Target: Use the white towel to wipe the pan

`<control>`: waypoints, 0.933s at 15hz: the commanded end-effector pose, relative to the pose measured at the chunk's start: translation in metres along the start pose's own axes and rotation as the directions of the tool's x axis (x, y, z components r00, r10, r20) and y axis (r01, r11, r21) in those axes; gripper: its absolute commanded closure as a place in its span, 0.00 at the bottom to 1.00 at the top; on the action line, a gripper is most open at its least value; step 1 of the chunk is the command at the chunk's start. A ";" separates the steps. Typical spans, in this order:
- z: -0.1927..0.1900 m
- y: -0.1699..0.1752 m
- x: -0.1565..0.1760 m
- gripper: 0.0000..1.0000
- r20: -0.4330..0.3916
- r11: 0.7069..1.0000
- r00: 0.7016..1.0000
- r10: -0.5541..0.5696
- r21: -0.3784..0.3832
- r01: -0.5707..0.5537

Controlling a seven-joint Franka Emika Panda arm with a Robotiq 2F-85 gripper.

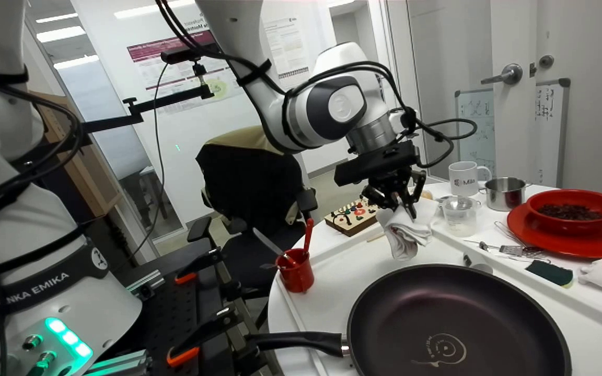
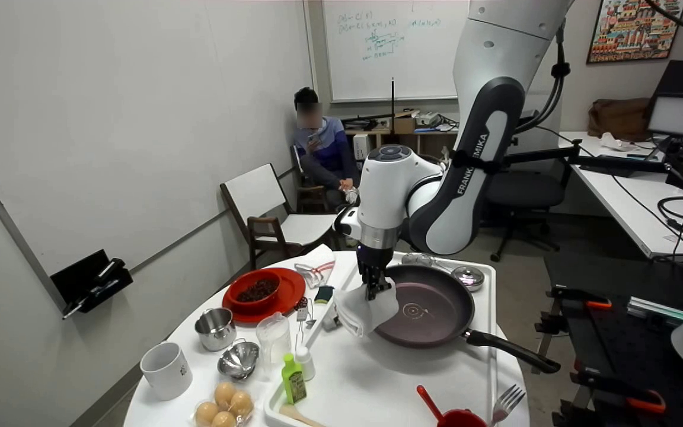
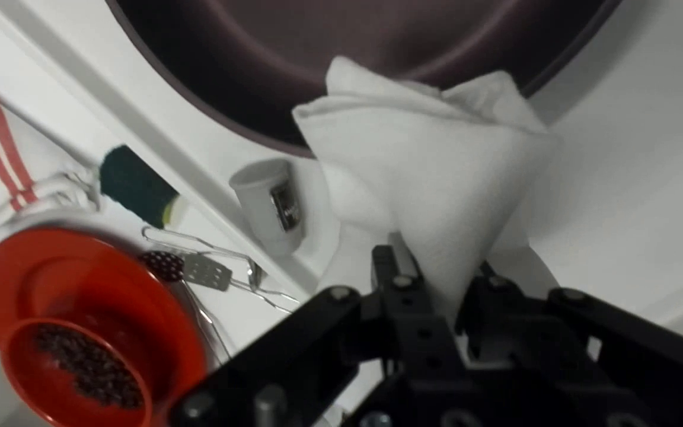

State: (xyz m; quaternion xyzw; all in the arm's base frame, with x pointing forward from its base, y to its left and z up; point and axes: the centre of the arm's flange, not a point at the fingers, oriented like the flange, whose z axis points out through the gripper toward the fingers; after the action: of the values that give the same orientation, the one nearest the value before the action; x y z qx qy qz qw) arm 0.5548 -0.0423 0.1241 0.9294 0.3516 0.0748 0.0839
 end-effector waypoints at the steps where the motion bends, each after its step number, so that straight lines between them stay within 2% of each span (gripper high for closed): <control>1: 0.008 0.012 -0.022 0.92 0.038 0.989 0.990 0.139 -0.048 -0.137; 5: 0.022 0.027 -0.044 0.92 0.088 0.960 0.957 0.275 -0.078 -0.269; 14: 0.068 0.042 -0.072 0.92 0.161 0.895 0.882 0.444 -0.129 -0.427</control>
State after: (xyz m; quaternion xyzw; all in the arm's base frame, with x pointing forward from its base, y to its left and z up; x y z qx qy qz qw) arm 0.5328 -0.1246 0.0731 0.9802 0.1495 0.0241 0.1273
